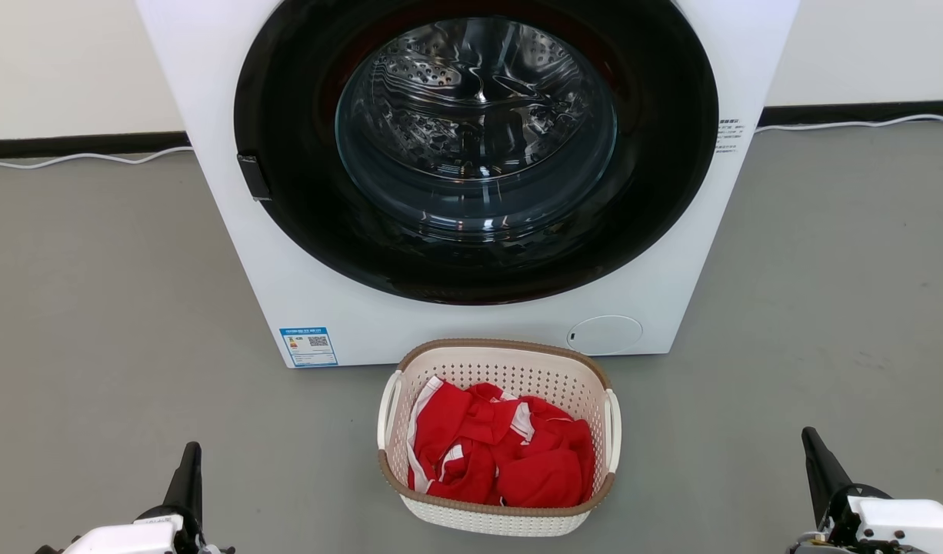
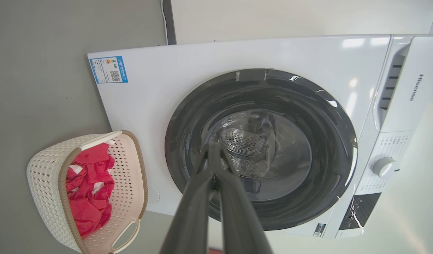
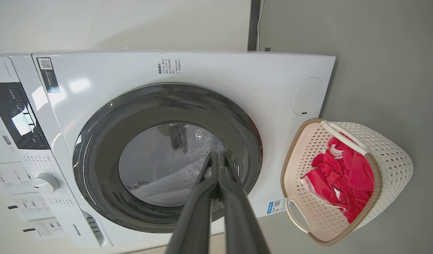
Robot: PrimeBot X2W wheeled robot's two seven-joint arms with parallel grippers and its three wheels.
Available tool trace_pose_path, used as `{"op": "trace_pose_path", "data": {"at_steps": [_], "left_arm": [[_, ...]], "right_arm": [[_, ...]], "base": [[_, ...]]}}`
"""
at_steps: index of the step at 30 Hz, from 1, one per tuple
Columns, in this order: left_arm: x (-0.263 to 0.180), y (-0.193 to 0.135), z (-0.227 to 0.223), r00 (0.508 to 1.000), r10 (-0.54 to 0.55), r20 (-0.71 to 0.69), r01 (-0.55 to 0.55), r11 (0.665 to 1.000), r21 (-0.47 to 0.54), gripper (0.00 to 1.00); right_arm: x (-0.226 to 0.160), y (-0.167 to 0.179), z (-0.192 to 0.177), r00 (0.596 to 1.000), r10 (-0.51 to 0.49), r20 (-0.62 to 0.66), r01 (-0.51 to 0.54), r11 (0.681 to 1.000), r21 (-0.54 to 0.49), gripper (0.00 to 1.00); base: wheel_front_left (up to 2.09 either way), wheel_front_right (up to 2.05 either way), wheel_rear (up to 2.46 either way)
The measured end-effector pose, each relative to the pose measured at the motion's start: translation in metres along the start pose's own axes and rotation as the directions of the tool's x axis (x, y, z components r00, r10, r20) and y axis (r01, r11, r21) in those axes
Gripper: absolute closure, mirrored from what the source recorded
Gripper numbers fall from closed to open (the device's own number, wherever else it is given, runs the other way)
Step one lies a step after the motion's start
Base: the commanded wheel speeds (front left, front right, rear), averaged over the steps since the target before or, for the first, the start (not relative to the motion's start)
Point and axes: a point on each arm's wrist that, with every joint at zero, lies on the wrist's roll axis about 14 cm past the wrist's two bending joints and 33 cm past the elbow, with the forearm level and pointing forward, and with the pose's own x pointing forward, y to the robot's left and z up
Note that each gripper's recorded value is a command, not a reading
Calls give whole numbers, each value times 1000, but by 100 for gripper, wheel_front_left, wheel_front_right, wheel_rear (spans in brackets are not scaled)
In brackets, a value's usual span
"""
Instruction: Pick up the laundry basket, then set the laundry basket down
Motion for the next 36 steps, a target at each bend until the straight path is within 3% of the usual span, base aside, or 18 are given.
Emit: {"op": "trace_pose_path", "data": {"at_steps": [36], "left_arm": [[0, 0, 0, 1000, 0, 0, 0, 1000, 0, 100]], "right_arm": [[0, 0, 0, 1000, 1, 0, -1, 1000, 0, 100]], "base": [[0, 0, 0]]}}
